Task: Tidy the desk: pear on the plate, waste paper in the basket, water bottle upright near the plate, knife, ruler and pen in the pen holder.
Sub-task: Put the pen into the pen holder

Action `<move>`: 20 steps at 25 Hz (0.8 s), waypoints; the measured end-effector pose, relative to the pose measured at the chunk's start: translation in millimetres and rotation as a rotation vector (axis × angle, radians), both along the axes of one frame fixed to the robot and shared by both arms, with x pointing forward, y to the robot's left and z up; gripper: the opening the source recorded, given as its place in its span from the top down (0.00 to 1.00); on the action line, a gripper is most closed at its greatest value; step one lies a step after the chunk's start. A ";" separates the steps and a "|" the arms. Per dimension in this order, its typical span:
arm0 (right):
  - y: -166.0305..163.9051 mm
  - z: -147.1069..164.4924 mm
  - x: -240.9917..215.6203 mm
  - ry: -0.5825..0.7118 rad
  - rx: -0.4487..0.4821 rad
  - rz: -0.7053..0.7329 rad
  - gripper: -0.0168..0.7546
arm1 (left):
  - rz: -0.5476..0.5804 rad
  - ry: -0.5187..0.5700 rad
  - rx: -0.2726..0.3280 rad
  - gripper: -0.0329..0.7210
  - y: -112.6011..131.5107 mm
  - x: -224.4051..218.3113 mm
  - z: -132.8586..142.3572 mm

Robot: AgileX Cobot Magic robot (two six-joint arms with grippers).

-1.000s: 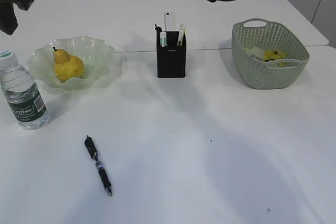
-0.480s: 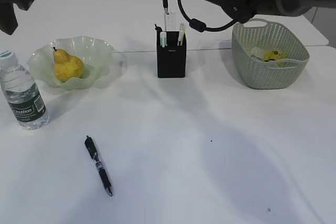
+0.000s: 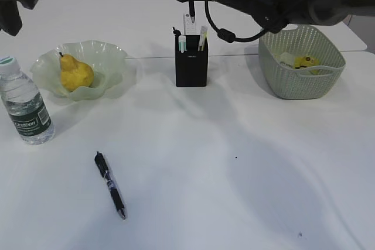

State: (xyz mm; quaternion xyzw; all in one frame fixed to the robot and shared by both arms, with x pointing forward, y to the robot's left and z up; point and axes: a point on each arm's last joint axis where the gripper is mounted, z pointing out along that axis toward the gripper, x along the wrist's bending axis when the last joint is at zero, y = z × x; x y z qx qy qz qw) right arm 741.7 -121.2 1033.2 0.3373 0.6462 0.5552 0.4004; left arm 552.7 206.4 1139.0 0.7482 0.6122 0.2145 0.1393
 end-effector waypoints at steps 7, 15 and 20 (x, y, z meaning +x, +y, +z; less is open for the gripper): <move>1.1 -16.5 3.8 0.028 -0.009 0.001 0.78 | -0.003 -0.011 -0.004 0.77 -0.4 0.9 0.5; 2.8 -31.6 10.5 0.051 -0.018 -0.004 0.78 | -0.003 -0.011 -0.004 0.77 -0.4 0.9 0.5; 0.5 -31.9 11.4 0.056 -0.024 -0.011 0.78 | -0.003 -0.012 -0.004 0.77 -0.5 1.0 0.5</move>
